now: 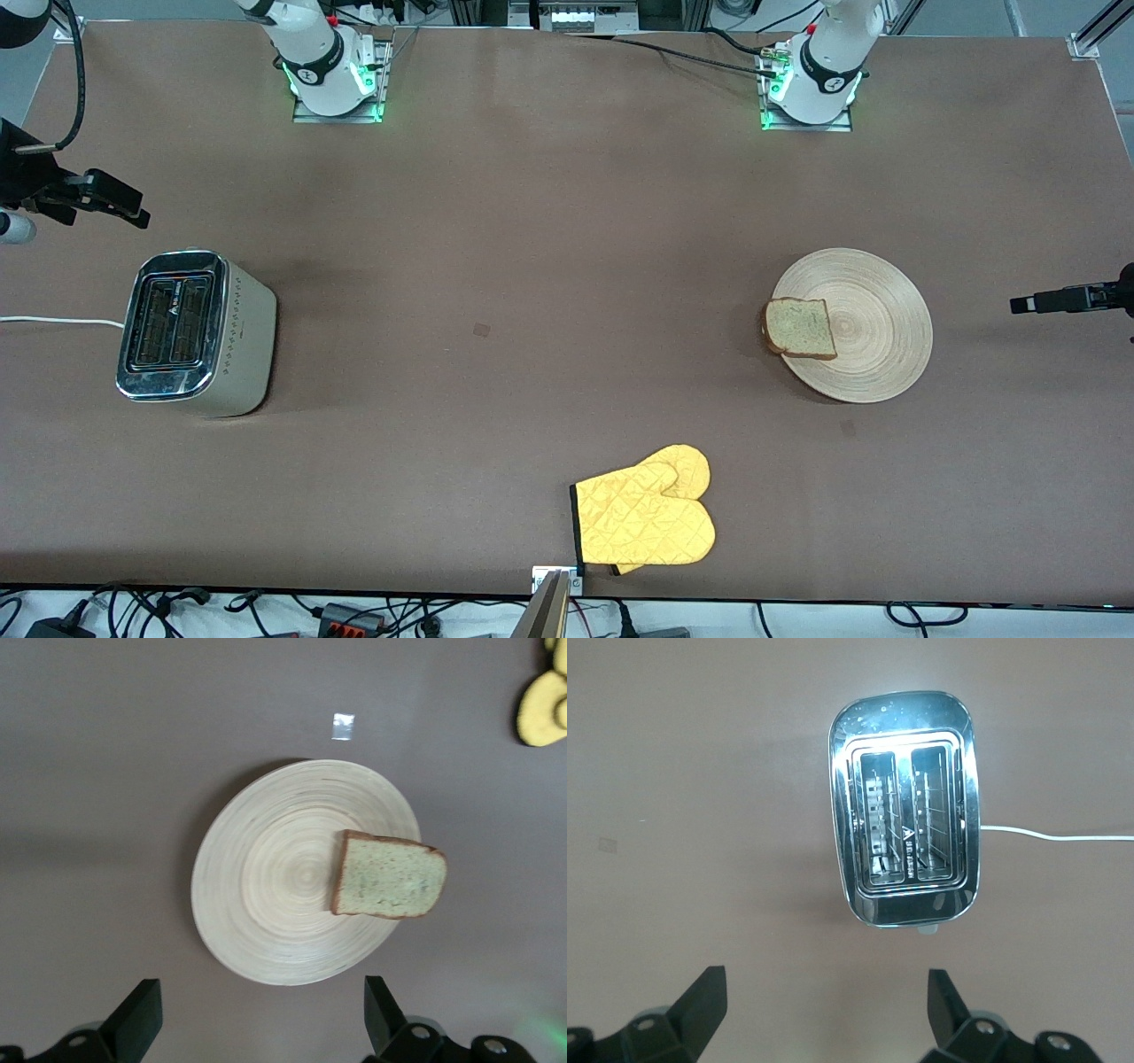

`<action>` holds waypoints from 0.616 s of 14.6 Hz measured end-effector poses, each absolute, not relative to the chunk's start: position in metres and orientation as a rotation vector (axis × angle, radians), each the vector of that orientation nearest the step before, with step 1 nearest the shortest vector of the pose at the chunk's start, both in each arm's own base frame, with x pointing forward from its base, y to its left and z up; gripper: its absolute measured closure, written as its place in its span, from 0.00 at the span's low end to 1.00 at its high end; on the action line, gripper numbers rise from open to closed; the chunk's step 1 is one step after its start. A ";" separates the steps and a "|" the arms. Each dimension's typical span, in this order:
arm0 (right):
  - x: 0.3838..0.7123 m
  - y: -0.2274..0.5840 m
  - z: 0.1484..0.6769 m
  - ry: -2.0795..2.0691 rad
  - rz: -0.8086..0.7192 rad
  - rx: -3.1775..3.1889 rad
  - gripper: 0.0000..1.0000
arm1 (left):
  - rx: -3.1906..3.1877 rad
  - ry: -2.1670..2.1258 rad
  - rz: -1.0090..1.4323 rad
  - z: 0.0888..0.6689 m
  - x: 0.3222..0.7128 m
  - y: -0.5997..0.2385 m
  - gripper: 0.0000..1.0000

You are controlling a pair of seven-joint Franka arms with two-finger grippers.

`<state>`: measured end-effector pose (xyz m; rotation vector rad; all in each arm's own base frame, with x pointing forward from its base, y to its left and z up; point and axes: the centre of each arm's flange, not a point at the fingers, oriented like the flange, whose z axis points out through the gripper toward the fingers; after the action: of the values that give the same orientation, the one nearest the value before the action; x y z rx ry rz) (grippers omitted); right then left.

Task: Move plate and put bread in toaster
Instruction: 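Reach the left gripper down to the rim of the wooden plate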

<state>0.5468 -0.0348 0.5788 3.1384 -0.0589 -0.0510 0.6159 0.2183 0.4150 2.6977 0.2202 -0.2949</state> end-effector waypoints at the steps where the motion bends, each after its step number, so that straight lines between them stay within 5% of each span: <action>1: 0.547 -0.035 0.579 -0.059 -0.051 3.138 0.00 | 2.643 0.214 -0.289 0.398 0.615 0.228 0.00; 9: 0.548 -0.035 0.576 -0.059 -0.058 3.138 0.00 | 2.385 0.075 -0.223 0.264 0.601 0.278 0.00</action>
<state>0.5479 -0.0349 0.5763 3.1384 -0.0589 -0.0580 0.6014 0.2781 0.2637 2.3853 0.0753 -0.2235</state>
